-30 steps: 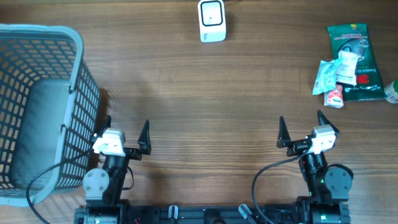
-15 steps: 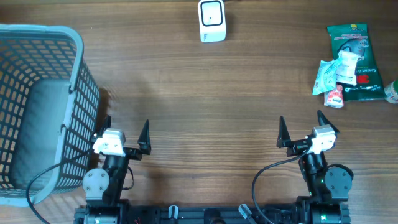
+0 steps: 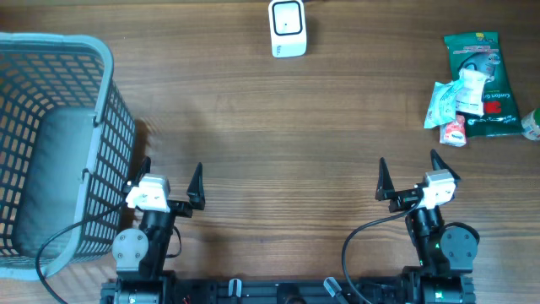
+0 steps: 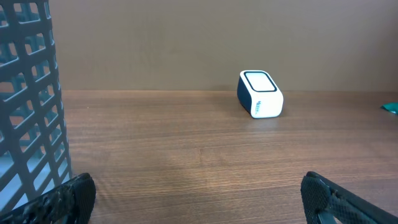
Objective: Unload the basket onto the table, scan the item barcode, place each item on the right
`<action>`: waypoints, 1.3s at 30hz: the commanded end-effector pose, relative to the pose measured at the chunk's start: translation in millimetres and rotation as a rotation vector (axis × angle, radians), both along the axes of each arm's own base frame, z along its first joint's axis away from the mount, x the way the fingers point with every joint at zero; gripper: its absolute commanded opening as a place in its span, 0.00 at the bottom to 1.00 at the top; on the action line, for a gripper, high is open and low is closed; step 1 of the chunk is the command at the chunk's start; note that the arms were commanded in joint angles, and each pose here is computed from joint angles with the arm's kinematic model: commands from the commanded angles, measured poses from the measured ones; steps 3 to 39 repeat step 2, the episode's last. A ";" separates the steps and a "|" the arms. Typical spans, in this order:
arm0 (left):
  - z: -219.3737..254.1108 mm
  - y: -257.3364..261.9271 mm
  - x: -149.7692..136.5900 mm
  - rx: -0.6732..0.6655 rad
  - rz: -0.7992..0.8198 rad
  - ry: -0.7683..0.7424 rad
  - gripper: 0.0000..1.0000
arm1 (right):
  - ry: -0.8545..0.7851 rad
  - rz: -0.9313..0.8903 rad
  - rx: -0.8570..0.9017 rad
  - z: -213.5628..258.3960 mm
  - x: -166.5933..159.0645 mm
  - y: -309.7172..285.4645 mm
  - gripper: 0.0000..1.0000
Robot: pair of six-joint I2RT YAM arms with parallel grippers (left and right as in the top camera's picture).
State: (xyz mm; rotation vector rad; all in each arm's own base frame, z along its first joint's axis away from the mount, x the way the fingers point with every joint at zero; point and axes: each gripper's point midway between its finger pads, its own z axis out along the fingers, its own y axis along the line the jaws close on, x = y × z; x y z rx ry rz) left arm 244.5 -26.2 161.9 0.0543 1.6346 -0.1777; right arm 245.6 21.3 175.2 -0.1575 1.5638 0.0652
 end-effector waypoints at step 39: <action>-2.4 3.4 0.4 -0.008 0.017 0.002 1.00 | -0.017 -0.005 -0.019 3.0 -0.5 -0.6 1.00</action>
